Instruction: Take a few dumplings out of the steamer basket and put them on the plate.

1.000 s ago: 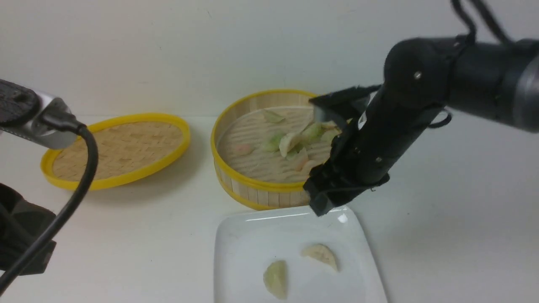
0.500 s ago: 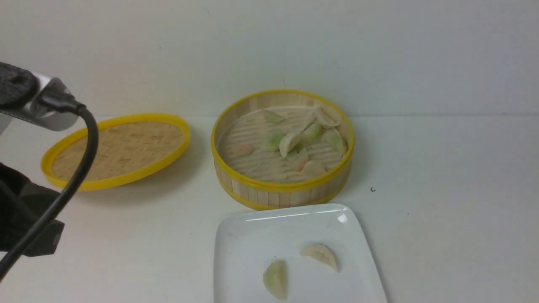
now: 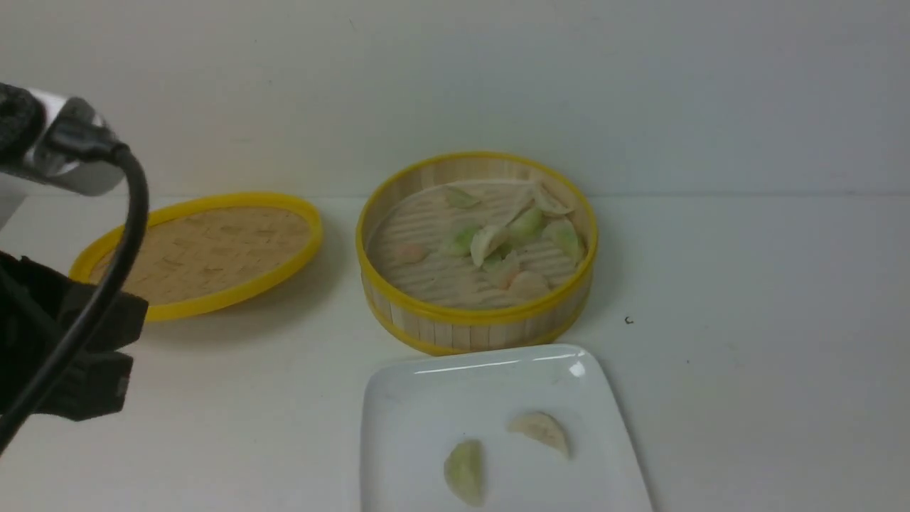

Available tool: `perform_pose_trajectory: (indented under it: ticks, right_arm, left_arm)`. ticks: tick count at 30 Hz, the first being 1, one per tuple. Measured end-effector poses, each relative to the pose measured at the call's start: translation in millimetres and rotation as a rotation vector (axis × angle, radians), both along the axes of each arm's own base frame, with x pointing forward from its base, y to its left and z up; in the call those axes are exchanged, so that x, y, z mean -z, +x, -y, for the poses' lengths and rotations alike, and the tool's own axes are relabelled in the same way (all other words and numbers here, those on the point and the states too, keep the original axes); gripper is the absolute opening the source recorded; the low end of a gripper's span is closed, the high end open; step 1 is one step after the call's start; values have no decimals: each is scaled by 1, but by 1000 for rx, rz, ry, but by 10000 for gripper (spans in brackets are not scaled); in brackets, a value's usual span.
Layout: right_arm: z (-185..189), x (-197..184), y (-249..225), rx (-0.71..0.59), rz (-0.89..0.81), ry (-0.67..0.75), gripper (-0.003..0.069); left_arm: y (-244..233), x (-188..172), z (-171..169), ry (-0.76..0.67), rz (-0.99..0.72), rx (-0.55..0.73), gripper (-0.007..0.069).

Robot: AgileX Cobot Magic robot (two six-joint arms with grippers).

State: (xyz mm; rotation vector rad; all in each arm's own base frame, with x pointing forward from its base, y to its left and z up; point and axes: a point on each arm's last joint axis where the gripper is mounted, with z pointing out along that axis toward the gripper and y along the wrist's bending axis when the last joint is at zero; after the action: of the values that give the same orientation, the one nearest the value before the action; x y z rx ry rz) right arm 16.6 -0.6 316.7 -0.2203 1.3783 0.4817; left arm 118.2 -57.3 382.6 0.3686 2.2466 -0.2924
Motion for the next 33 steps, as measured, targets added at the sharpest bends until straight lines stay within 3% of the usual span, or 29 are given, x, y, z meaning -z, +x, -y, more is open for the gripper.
perform_pose_trajectory:
  ticks: [7, 15, 26, 30, 33]
  right_arm:
    - [1, -2, 0, 17, 40, -27, -13]
    - [1, -2, 0, 20, 43, -32, -13]
    - [1, -2, 0, 20, 43, -31, -13]
    - [1, -2, 0, 20, 43, -31, -13]
    - [1, -2, 0, 20, 43, -31, -13]
  left_arm:
    - [-52, 26, -26, -160, 255, -12, -6]
    - [-86, 55, -39, -272, 326, -6, -6]
    - [-91, 67, -43, -220, 339, 8, -6]
    - [-87, 77, -42, -169, 443, 7, -6]
    - [-78, 107, -43, -127, 547, -87, -6]
